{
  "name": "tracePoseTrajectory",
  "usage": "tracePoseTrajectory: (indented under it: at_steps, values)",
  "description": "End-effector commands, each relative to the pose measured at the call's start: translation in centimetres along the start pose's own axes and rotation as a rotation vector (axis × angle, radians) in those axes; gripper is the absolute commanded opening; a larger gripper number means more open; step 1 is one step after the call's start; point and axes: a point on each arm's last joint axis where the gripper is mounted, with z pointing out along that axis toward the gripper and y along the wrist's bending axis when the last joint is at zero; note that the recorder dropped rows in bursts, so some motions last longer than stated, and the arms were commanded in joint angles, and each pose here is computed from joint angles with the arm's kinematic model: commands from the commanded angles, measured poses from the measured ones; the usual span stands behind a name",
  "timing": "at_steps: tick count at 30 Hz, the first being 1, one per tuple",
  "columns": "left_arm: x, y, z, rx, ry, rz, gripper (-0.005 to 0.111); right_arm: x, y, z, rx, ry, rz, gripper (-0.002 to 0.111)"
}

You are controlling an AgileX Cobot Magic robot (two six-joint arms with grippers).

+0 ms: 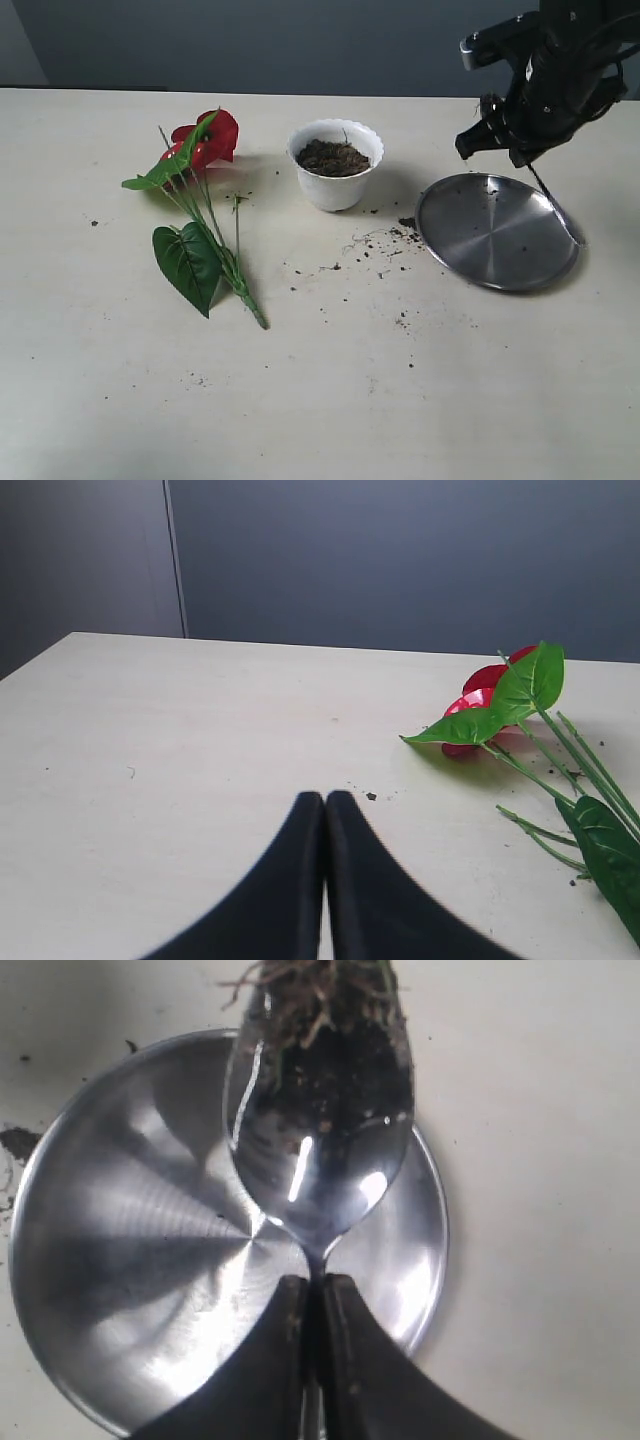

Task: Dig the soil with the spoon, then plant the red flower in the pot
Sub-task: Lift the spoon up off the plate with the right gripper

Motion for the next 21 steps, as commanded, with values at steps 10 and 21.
tracePoseTrajectory:
  at_steps: [10, 21]
  values:
    - [0.0, 0.0, 0.0, 0.0, -0.008, -0.006, 0.001, 0.4, -0.6, -3.6, 0.08, -0.236, -0.33, -0.001]
    - [0.0, 0.0, 0.0, 0.0, -0.008, -0.006, 0.001, -1.2, 1.9, -4.9, 0.262, -0.365, -0.726, -0.001]
